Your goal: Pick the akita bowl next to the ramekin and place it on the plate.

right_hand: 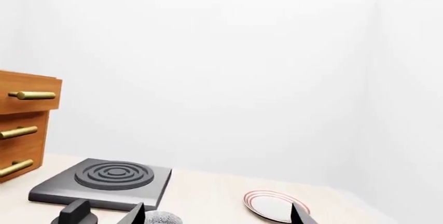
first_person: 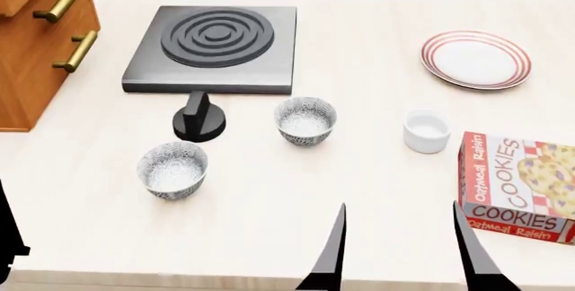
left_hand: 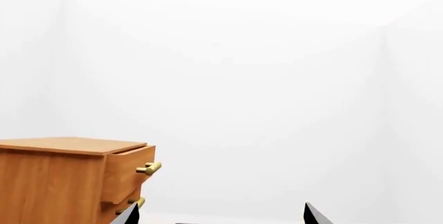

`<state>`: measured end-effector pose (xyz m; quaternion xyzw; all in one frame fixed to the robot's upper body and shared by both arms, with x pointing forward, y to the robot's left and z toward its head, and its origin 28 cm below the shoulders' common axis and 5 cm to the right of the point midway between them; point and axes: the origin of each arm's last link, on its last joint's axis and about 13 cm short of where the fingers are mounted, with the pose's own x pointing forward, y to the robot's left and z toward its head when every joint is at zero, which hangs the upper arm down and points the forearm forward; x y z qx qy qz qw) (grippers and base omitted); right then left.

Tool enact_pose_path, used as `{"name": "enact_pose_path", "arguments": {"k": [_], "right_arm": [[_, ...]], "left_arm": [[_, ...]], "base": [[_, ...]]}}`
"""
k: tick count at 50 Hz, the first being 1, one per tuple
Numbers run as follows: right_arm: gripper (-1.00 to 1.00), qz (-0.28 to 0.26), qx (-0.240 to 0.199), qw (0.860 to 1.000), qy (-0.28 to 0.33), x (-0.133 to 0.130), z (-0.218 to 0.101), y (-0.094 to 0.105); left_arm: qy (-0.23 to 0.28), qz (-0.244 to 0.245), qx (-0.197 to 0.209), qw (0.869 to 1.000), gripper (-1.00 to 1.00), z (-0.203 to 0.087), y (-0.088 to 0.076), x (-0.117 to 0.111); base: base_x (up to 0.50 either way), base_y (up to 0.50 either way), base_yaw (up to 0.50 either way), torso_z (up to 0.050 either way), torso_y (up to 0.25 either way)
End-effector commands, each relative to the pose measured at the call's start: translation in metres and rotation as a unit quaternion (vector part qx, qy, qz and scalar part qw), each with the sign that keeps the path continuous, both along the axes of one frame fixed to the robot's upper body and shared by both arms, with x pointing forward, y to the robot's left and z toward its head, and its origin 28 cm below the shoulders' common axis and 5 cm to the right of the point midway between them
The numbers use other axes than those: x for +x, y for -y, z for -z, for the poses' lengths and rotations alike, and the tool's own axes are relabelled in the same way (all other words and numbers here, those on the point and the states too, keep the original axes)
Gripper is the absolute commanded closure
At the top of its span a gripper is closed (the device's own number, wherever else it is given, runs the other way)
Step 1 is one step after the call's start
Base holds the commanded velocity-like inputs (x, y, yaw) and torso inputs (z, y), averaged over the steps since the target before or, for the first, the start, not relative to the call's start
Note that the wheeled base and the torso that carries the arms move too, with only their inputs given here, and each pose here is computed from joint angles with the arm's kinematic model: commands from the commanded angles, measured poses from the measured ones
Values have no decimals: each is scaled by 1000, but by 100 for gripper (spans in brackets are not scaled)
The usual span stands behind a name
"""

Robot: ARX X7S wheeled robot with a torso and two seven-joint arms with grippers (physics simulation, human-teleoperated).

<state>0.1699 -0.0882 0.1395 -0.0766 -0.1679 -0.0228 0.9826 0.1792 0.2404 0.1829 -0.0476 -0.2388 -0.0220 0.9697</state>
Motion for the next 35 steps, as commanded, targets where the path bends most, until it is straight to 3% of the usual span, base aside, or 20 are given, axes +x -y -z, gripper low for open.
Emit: {"name": "enact_pose_path", "arguments": {"k": [1, 35], "right_arm": [[-100, -4, 4, 1000, 1, 0, 1, 1], [-100, -8, 6, 1000, 7, 0, 0, 0]], "left_arm": [[0, -3, 0, 1000, -100, 1, 0, 0], [-1, -8, 3, 1000, -100, 4, 0, 3]], "base": [[211, 0, 0, 0, 0], [256, 0, 0, 0, 0]]}}
